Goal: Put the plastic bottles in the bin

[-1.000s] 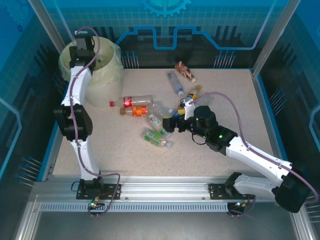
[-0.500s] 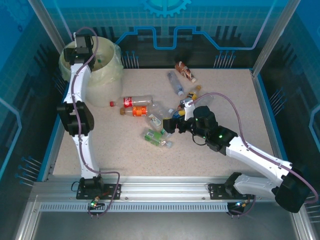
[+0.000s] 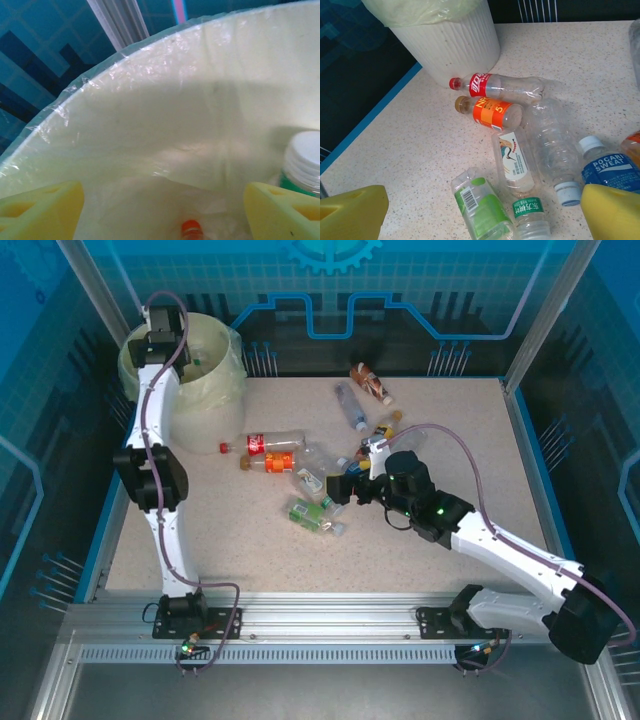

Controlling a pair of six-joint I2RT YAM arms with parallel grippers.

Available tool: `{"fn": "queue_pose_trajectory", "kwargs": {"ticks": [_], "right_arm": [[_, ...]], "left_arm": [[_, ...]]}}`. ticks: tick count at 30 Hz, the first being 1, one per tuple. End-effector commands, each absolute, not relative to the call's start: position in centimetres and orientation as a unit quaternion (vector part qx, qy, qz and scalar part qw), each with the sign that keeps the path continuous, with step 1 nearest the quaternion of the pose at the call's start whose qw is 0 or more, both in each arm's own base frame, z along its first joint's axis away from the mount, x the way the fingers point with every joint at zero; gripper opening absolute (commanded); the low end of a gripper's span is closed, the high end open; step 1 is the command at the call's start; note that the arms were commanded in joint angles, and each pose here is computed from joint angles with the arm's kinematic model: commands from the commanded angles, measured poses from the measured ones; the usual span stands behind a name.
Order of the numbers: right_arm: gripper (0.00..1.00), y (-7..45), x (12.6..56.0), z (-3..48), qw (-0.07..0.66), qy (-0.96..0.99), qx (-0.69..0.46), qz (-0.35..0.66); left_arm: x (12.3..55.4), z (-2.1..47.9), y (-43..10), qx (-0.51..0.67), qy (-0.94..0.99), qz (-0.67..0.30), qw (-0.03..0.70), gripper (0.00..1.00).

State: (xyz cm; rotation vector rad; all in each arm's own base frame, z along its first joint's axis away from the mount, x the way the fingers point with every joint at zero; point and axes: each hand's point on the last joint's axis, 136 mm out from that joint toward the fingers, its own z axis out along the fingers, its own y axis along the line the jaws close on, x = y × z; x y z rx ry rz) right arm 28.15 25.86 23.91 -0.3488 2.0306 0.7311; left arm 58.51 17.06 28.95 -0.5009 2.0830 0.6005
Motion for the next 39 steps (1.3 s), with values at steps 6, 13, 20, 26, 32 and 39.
{"fn": "queue_pose_trajectory", "kwargs": {"ticks": [6, 13, 20, 26, 32, 39], "right_arm": [[1.0, 24.0, 29.9, 23.1, 0.454, 0.845, -0.086, 0.269], [1.0, 21.9, 30.3, 19.4, 0.416, 0.877, -0.086, 0.226], [1.0, 19.2, 30.2, 15.7, 0.355, 0.908, -0.135, 0.175], [1.0, 17.7, 30.4, 13.4, 0.315, 0.924, -0.164, 0.141], [1.0, 17.6, 30.8, 12.1, 0.27, 0.932, -0.2, 0.138], [1.0, 17.8, 31.9, 10.7, 0.241, 0.935, -0.231, 0.121]], "left_arm": [[56.8, 36.6, 13.5, -0.226, 0.815, 0.113, 0.521, 0.92], [56.3, 39.2, 8.9, -0.206, 0.813, -0.022, 0.544, 0.99], [54.7, 40.4, 4.0, -0.177, 0.796, -0.141, 0.561, 0.99], [52.2, 41.6, 1.4, -0.155, 0.777, -0.209, 0.574, 0.99], [49.1, 42.1, -0.4, -0.143, 0.766, -0.258, 0.571, 0.99], [45.2, 41.3, -1.2, -0.133, 0.779, -0.259, 0.555, 0.99]]}}
